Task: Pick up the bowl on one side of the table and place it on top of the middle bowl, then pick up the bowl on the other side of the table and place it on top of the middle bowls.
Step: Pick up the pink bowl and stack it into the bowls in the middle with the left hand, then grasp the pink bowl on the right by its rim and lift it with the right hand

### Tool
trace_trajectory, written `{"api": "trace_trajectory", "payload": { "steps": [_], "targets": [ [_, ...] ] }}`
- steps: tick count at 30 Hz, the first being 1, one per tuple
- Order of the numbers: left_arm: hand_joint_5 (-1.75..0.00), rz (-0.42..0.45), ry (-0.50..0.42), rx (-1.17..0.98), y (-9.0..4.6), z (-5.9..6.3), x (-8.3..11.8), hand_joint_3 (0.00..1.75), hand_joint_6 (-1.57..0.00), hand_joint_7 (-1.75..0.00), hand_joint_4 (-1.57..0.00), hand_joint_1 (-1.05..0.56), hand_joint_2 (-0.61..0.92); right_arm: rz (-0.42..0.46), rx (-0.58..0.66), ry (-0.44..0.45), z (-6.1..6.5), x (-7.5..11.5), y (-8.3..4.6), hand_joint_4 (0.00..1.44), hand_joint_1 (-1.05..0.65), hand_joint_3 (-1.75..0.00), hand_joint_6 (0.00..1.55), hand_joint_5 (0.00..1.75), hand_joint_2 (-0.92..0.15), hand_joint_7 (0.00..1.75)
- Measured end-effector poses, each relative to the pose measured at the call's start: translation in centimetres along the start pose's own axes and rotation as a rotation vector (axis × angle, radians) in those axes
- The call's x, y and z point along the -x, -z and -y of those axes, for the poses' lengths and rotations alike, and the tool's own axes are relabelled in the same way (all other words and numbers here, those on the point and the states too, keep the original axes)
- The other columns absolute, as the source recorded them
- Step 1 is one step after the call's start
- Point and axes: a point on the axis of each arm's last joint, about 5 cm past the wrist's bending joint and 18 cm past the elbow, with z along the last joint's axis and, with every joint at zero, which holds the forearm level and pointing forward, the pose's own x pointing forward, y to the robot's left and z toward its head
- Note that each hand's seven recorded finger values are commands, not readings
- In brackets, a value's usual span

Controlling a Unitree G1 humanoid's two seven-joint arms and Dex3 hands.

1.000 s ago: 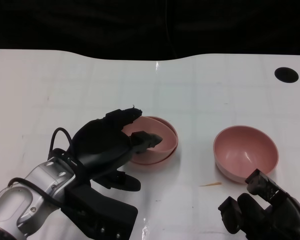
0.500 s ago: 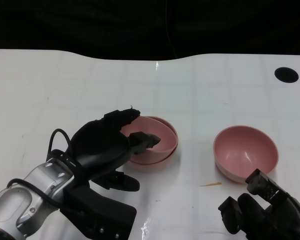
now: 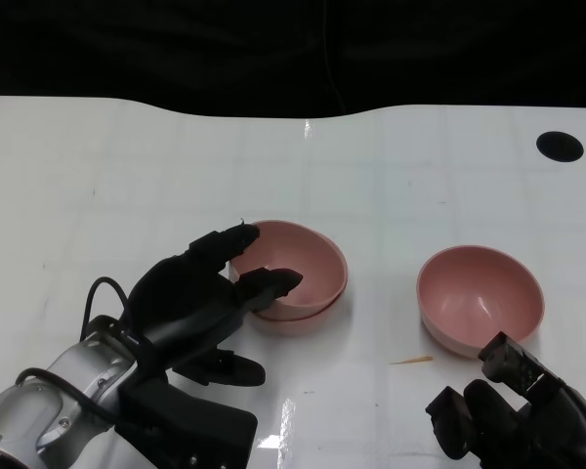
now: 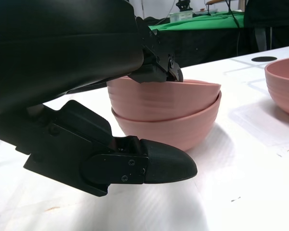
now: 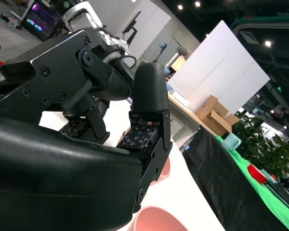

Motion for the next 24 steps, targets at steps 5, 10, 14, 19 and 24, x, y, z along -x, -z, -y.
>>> {"api": "trace_trajectory", "payload": {
  "steps": [5, 10, 14, 19, 24],
  "targets": [
    [0.0, 0.001, -0.003, 0.004, 0.0, 0.7, 0.1, 0.54, -0.28, 0.0, 0.0, -0.89, 0.92, -0.002, 0.003, 0.0, 0.0, 0.0, 0.0, 0.81, -0.05, -1.15, 0.78, 1.75, -0.5, 1.45],
    [0.0, 0.007, -0.006, 0.0, 0.0, 0.9, 0.2, 0.54, -0.27, 0.0, 0.0, -0.89, 0.92, -0.001, 0.003, -0.001, 0.0, 0.0, 0.0, 0.8, -0.05, -1.15, 0.77, 1.75, -0.51, 1.46],
    [0.0, 0.011, -0.02, -0.004, -0.1, 0.7, 0.1, 0.53, -0.29, -0.01, 0.0, -0.89, 0.92, -0.001, 0.001, -0.002, 0.0, 0.0, 0.0, 0.81, -0.05, -1.15, 0.78, 1.75, -0.5, 1.46],
    [0.0, 0.029, -0.065, -0.017, -0.2, -0.2, 0.1, 0.5, -0.31, -0.02, 0.0, -0.88, 0.92, 0.0, 0.0, -0.001, 0.0, 0.0, 0.0, 0.81, -0.05, -1.16, 0.78, 1.75, -0.5, 1.45],
    [0.0, 0.037, -0.133, -0.01, -0.3, -1.4, 0.8, 0.47, -0.32, -0.02, 0.0, -0.86, 0.92, 0.001, 0.002, 0.001, 0.1, 0.0, -0.1, 0.81, -0.06, -1.15, 0.79, 1.75, -0.49, 1.44]
  ]
}}
